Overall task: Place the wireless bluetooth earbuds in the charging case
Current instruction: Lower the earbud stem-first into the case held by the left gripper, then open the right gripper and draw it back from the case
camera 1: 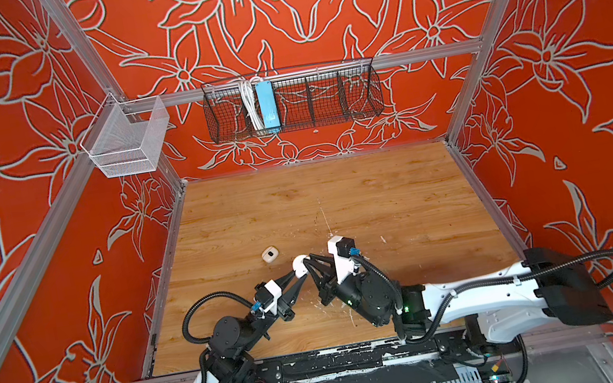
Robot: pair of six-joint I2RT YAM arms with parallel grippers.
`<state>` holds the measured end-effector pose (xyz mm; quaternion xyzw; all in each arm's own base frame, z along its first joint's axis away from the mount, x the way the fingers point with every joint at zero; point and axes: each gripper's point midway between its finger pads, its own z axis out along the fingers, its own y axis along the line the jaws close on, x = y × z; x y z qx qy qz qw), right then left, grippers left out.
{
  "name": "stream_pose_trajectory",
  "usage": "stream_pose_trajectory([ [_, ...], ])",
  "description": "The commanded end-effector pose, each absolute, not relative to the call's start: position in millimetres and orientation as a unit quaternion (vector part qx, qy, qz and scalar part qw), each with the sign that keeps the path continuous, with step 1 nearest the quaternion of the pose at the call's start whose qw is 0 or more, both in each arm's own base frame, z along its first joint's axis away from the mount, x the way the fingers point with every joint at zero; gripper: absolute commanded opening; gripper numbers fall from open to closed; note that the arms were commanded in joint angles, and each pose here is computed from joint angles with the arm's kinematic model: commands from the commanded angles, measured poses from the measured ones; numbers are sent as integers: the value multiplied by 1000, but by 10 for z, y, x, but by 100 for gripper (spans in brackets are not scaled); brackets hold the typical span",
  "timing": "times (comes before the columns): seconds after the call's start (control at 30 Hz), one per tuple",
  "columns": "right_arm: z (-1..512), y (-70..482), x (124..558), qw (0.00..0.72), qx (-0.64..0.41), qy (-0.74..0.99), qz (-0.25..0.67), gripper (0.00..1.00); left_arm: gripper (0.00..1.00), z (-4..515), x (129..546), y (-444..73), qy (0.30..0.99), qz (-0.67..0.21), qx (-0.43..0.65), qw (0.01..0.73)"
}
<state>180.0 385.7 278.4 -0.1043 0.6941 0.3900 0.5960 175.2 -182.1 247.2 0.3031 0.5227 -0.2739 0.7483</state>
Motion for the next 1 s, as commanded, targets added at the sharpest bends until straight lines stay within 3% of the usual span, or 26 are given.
stream_pose_trajectory([
  [0.0, 2758, 3954, 1750, 583, -103, 695, 408, 10, 0, 2511, 1745, -1793, 517, -274, 293, 756],
  [0.53, 2689, 3906, 1730, 580, -102, 702, 401, 13, 0, 2510, 1742, -1788, 517, -275, 292, 757],
  [0.7, 2697, 3864, 1734, 583, -99, 701, 399, 32, 0, 2507, 1745, -1782, 517, -274, 290, 757],
  [0.97, 2772, 3720, 1737, 595, -95, 696, 391, 42, 0, 2509, 1743, -1782, 517, -274, 290, 757],
])
